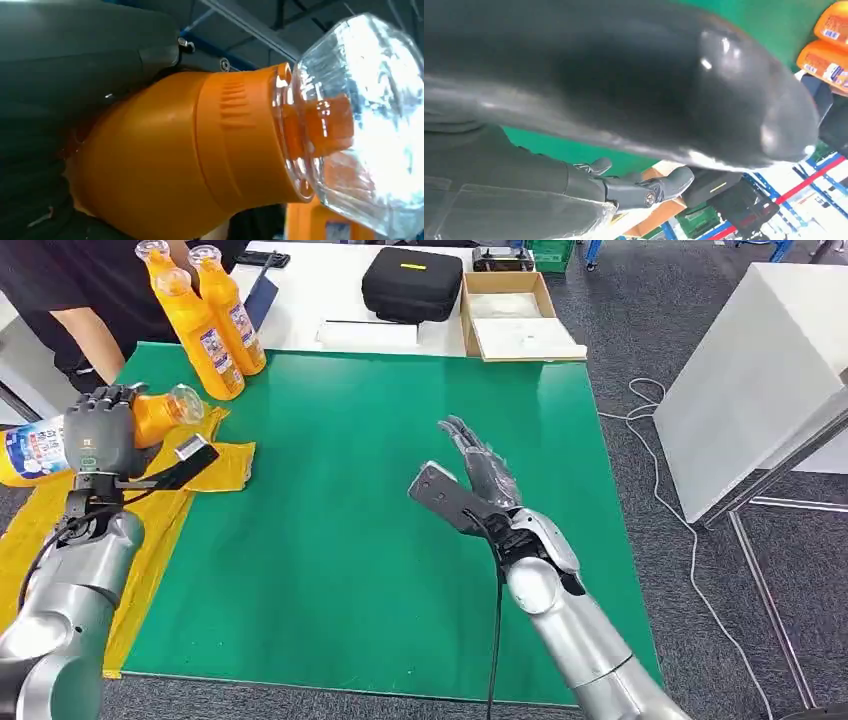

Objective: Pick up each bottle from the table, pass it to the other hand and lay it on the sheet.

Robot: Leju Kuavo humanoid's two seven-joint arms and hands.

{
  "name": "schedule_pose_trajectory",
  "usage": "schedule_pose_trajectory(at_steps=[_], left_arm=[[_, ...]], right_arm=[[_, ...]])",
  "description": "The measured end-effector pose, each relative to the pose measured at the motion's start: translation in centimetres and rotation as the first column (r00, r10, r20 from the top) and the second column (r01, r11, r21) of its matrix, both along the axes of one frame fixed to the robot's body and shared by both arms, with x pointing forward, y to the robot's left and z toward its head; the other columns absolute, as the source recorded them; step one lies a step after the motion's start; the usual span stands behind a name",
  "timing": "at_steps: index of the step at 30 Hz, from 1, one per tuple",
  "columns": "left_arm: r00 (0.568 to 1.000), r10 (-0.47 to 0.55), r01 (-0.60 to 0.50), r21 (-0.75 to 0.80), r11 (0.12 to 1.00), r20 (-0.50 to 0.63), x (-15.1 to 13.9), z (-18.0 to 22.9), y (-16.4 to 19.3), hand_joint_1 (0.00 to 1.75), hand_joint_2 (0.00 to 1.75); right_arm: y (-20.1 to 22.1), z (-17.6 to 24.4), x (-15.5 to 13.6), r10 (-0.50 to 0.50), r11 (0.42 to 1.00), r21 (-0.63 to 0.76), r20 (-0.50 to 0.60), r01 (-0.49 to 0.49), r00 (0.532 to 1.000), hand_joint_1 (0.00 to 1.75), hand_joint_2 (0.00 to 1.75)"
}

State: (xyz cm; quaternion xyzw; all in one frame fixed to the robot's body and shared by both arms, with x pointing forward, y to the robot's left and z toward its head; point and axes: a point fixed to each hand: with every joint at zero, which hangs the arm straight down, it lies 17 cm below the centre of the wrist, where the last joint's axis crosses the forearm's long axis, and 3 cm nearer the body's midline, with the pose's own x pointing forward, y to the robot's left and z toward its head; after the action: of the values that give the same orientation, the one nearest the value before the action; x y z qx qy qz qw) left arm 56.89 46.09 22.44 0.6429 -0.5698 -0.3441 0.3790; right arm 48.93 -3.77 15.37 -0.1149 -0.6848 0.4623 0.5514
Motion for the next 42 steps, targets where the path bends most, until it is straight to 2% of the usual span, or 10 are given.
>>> schedule_pose_trajectory(at_steps=[6,21,22,23,25,26,33,42], left_arm=[[0.998,-0.016,0.015,-0.019,1.000,-0.057,-0.9,-3.6,-1.7,1.75,1.75],[0.989,-0.093,0.083,-0.089,0.993,-0.114,-2.3,-8.3,-5.6,1.75,1.75],[0.989,-0.099,0.089,-0.095,0.991,-0.112,-2.4,-8.4,-5.8,1.45,1.75],[0.988,-0.103,0.092,-0.102,0.991,-0.111,-2.4,-8.4,-5.8,0.00,1.75],[0.988,-0.103,0.088,-0.128,0.988,-0.118,-2.5,-9.0,-5.7,0.00,1.75],[0.987,-0.102,0.084,-0.139,0.987,-0.125,-2.6,-9.5,-5.7,0.00,0.00],[0.969,-0.094,0.039,-0.237,0.971,-0.226,-4.1,-14.4,-4.5,0.00,0.00],[0.940,-0.099,-0.023,-0.350,0.936,-0.328,-5.5,-18.1,-2.3,0.00,0.00]], right_arm=[[0.2,0.1,-0.6,0.012,1.000,-0.011,0.006,-0.012,1.000,0.00,0.00],[1.5,0.1,-1.3,0.044,0.999,-0.030,0.015,-0.044,0.999,0.00,0.00],[1.5,0.2,-1.3,0.045,0.999,-0.030,0.016,-0.045,0.999,0.00,0.00],[1.6,0.2,-1.3,0.046,0.998,-0.031,0.016,-0.046,0.999,0.00,0.00],[1.9,0.3,-1.5,0.057,0.998,-0.029,0.015,-0.057,0.998,0.00,0.00],[2.2,0.3,-1.6,0.065,0.998,-0.027,0.016,-0.065,0.998,0.00,0.00],[4.3,1.3,-2.1,0.125,0.992,-0.027,0.036,-0.124,0.992,0.00,0.00],[6.4,2.4,-2.2,0.179,0.983,-0.041,0.049,-0.178,0.983,0.00,0.00]])
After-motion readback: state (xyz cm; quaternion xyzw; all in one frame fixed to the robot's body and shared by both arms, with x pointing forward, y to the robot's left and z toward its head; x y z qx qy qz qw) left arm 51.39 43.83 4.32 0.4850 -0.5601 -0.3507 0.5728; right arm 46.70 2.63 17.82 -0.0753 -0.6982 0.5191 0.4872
